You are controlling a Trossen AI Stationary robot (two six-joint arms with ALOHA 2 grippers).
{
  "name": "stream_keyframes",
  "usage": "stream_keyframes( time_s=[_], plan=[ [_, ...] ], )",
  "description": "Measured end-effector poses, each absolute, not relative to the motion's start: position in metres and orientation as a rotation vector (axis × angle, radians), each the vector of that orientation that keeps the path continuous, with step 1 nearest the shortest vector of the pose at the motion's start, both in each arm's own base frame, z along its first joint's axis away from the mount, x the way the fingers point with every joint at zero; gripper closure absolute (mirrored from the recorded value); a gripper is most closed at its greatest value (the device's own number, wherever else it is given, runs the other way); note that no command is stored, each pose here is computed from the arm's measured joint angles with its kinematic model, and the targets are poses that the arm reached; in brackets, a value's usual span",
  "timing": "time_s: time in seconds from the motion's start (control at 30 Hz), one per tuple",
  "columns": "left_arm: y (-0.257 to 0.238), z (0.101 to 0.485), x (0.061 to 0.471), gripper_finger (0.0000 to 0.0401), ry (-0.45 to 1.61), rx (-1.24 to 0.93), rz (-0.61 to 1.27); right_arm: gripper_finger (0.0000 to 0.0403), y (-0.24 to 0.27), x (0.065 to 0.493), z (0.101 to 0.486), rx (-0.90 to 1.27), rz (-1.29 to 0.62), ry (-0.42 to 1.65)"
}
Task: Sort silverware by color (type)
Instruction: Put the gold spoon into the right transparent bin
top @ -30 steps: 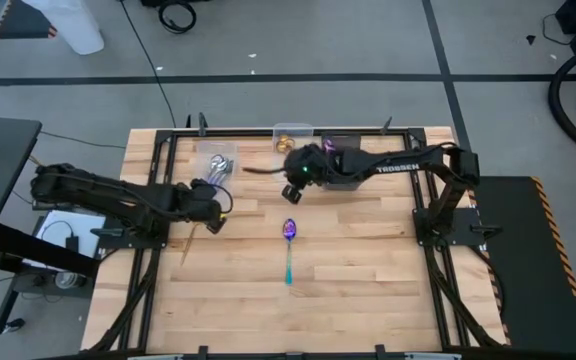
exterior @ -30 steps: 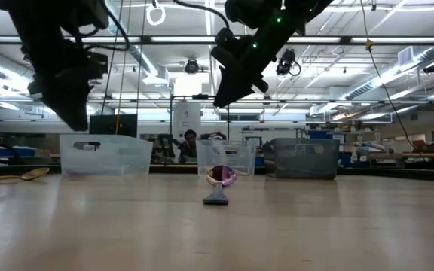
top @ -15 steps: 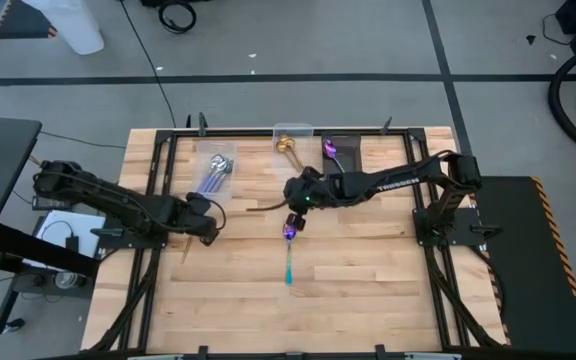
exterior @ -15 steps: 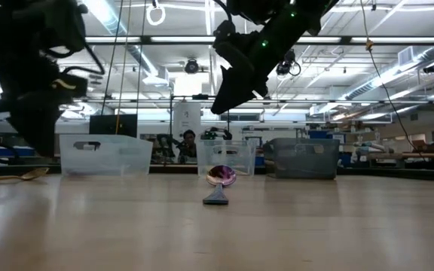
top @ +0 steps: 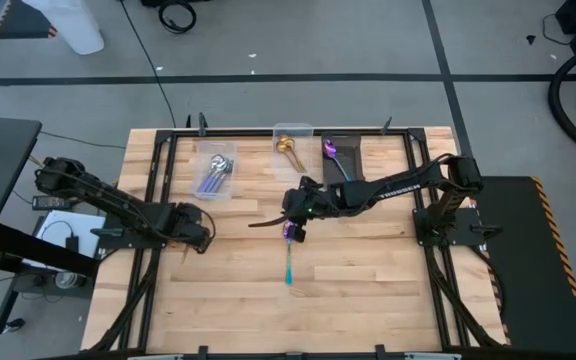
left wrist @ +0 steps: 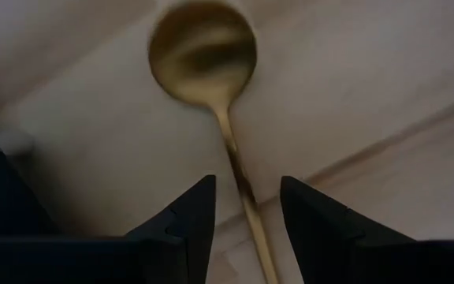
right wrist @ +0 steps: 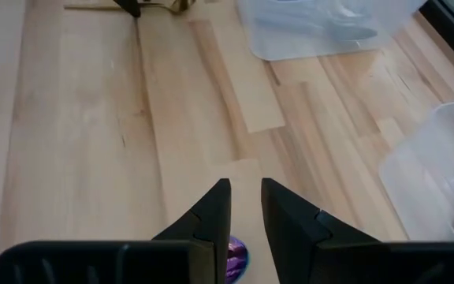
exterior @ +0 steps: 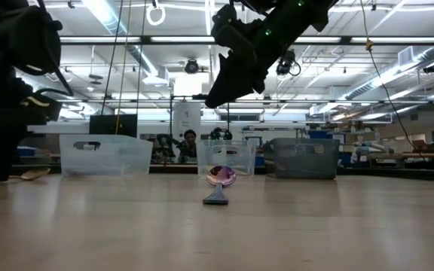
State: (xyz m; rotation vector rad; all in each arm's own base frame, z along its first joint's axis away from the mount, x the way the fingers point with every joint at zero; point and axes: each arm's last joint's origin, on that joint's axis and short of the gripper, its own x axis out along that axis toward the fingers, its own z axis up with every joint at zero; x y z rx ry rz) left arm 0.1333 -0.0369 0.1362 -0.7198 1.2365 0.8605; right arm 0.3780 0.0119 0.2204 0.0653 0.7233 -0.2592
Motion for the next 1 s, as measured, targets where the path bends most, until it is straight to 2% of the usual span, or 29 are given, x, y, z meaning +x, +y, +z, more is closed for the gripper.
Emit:
stream_keyframes(
  time_s=[0.13,0.23,0.5,0.7,1.0],
  plan=[
    [-0.038,0.132,0.130,0.0260,1.254,-0.753,0.866,0.0319,0.012,0.378,0.221,0.067,-0.258,0.718],
    [-0.039,0.132,0.131,0.0282,1.249,-0.758,0.856,0.0319,0.012,0.378,0.221,0.067,-0.256,0.717],
    [-0.039,0.132,0.131,0.0384,1.255,-0.748,0.844,0.0319,0.012,0.379,0.221,0.069,-0.253,0.711],
    [-0.040,0.137,0.137,0.0384,1.229,-0.690,0.800,0.0319,0.013,0.379,0.221,0.075,-0.246,0.713],
    [-0.042,0.164,0.174,0.0384,0.848,-0.523,0.679,0.0319,0.012,0.379,0.222,0.092,-0.276,0.698]
  ],
)
